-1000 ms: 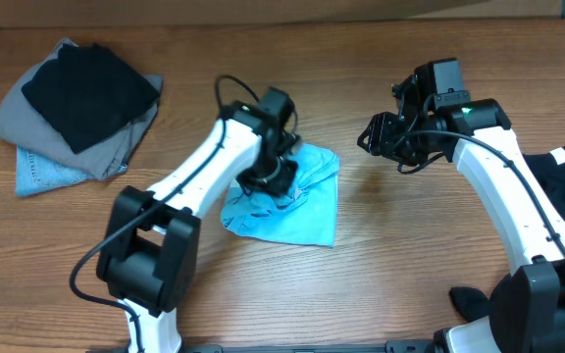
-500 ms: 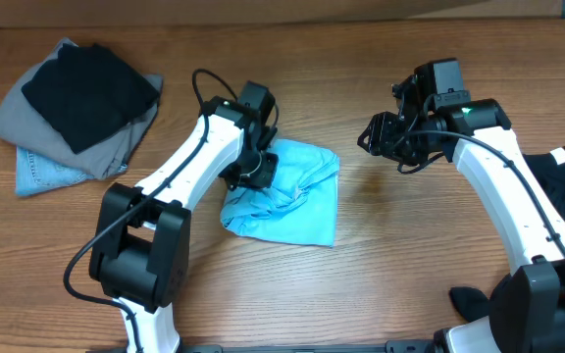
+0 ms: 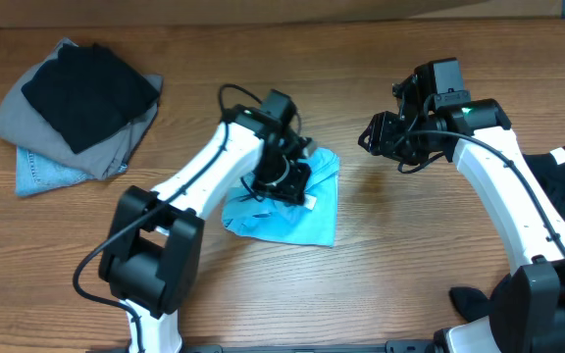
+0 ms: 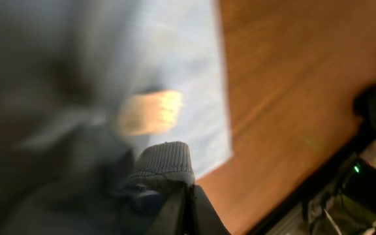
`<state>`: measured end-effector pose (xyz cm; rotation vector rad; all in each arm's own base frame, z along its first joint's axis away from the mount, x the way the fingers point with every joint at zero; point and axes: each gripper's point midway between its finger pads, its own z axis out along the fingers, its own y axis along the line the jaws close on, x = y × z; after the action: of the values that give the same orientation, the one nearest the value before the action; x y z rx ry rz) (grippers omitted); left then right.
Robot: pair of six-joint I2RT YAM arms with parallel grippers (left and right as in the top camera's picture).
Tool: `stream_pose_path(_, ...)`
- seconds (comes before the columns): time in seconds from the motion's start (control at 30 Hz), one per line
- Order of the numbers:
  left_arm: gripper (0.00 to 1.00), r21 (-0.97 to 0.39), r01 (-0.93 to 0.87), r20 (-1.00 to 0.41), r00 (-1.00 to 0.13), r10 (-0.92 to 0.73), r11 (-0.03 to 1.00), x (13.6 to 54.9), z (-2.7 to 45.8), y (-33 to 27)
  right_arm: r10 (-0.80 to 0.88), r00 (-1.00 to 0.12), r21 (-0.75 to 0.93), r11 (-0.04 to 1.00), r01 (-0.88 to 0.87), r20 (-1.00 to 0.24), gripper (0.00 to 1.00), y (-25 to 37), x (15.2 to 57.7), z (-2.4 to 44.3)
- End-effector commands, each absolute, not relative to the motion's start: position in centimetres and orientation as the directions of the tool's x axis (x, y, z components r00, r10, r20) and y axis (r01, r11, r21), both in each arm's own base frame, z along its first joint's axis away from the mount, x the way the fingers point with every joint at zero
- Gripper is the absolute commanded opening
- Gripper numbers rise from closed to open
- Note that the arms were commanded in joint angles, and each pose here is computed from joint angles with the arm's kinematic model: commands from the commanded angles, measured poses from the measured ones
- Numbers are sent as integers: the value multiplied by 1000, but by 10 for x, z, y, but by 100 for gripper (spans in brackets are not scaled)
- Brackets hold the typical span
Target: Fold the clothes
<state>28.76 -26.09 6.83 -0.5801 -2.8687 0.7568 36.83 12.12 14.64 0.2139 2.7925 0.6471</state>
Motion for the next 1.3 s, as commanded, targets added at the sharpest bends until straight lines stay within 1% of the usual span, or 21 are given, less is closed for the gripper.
stream_pose_path(0.0, 4, -543, 385, 1, -888, 460, 746, 269, 77, -283, 200, -947, 433, 898, 74, -252, 52, 117, 369, 151)
stream_pose_path(0.23, 4, -530, 445, 1, -851, 526, 722, 247, 76, -301, 200, -947, 432, 899, 75, -253, 52, 117, 369, 151)
stream_pose_path(0.33, 4, -565, 440, 7, -843, 537, 698, 240, 80, -309, 200, -947, 432, 899, 75, -252, 52, 117, 368, 151)
stream_pose_path(0.7, 4, -569, 436, 17, -842, 540, 698, 237, 80, -308, 201, -945, 434, 898, 72, -259, 52, 117, 370, 152)
stream_pose_path(0.77, 8, -588, 421, 33, -841, 541, 690, 232, 83, -309, 201, -945, 434, 898, 73, -257, 54, 117, 370, 152)
stream_pose_path(0.87, 39, -622, 394, 59, -838, 542, 677, 225, 89, -311, 199, -948, 437, 896, 74, -249, 55, 118, 368, 151)
stream_pose_path(0.9, 44, -623, 390, 62, -840, 540, 678, 226, 90, -311, 199, -949, 441, 894, 73, -246, 55, 119, 367, 151)
stream_pose_path(0.97, 46, -627, 388, 54, -843, 534, 675, 230, 97, -310, 197, -950, 447, 892, 71, -242, 55, 120, 367, 152)
stream_pose_path(1.03, 43, -626, 401, 31, -844, 535, 669, 239, 107, -308, 194, -954, 463, 884, 68, -231, 56, 123, 364, 152)
stream_pose_path(1.1, 41, -596, 416, 4, -854, 520, 687, 256, 120, -299, 187, -959, 491, 869, 61, -211, 55, 129, 361, 154)
stream_pose_path(1.17, 41, -516, 426, -20, -874, 486, 744, 279, 130, -281, 174, -966, 524, 850, 49, -191, 51, 137, 357, 153)
stream_pose_path(1.27, 42, -357, 431, -82, -898, 431, 829, 318, 143, -247, 145, -975, 531, 847, 35, -168, 46, 149, 349, 144)
